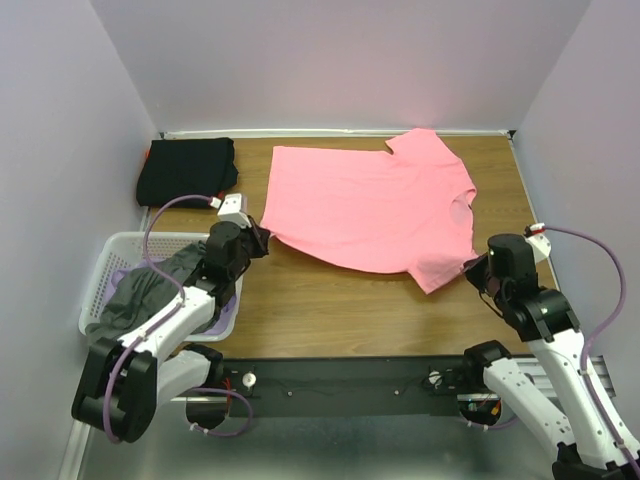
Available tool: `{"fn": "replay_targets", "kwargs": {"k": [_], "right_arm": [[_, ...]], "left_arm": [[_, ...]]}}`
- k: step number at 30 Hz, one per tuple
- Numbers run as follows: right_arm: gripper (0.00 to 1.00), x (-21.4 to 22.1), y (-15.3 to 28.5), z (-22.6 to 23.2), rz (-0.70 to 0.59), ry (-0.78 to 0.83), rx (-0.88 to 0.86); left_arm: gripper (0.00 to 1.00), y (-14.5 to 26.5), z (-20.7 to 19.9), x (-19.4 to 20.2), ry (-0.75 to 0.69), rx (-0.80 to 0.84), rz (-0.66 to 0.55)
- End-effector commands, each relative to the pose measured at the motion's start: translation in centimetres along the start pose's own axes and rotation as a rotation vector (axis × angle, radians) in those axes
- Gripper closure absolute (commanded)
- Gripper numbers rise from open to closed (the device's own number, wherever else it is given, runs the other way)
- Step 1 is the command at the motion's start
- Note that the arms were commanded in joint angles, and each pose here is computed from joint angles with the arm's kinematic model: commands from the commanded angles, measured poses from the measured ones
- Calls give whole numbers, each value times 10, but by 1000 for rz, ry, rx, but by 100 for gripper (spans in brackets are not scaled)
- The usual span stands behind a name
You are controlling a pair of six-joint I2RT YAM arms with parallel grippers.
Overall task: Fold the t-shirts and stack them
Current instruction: Fold the tshirt
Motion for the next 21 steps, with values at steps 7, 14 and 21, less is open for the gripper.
{"fn": "replay_targets", "kwargs": {"k": [7, 14, 21], "right_arm": [[99, -21, 27, 7, -75, 30, -92], [98, -24, 14, 25, -89, 58, -120], [98, -29, -18, 43, -151, 78, -83]], "left_arm": [[100, 31, 12, 29, 29, -74, 66], [100, 27, 9, 21, 30, -64, 60], [100, 11, 9, 2, -4, -83, 52]]}}
Point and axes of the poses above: each gripper's point midway between its finger pads, its own y axis back along the fingers, its own z axis along the line the jaws close on, x = y × z, the point moved 4 cm from there along y, back along the fingers, and after that the axes turned 15 degrees about -y, right-handed, at the moved point
